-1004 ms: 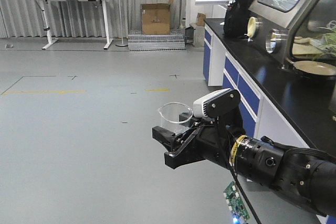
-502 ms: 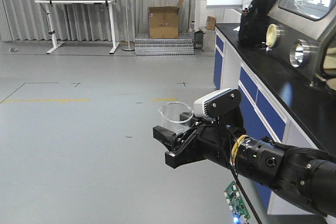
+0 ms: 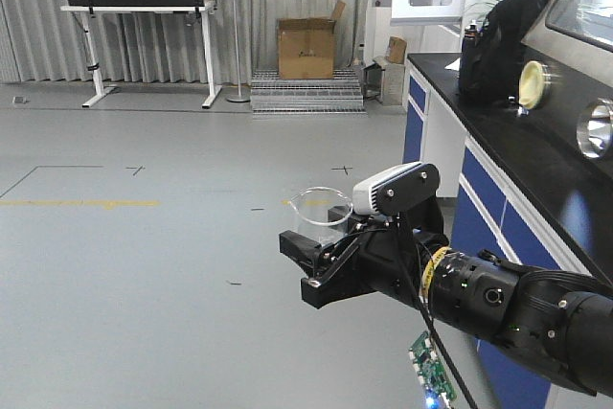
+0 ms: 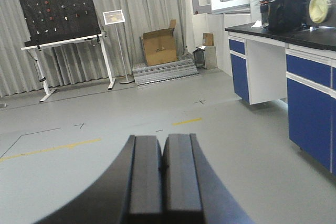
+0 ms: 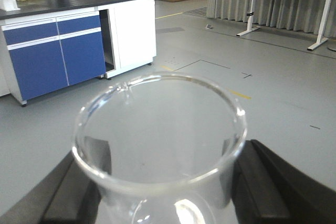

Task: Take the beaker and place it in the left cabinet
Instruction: 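Drive the base to the white cabinet holding the beaker up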

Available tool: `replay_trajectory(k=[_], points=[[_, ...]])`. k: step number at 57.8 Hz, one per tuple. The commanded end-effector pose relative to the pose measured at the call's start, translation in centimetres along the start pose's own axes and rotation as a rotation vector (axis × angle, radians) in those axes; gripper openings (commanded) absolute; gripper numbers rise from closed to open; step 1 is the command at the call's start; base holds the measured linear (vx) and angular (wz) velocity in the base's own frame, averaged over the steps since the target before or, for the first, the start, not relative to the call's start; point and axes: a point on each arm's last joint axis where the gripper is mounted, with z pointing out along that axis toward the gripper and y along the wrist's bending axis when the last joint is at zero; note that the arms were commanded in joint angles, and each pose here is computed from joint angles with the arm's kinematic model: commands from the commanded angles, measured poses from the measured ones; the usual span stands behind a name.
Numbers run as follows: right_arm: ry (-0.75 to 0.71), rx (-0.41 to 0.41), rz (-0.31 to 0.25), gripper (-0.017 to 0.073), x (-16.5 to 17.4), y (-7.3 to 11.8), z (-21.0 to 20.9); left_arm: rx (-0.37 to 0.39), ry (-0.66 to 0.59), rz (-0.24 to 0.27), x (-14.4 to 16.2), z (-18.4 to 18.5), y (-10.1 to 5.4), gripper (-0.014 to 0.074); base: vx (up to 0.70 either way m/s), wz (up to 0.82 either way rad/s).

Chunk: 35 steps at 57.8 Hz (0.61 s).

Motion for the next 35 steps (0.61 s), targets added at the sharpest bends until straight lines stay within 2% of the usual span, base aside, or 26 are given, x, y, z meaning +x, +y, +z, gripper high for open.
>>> replay_trajectory(k=[1,35], points=[[-0.128,-0.021,-0.003,-0.0009,-3.13,0.26,-1.02,-0.008,-0.086,-0.006,-0.33,-0.13,0.01,0.0001,0.47,0.00],[-0.127,-0.021,-0.003,-0.0009,-3.12,0.26,-1.02,-0.008,-0.086,-0.006,-0.33,-0.13,0.01,0.0001,0.50,0.01]])
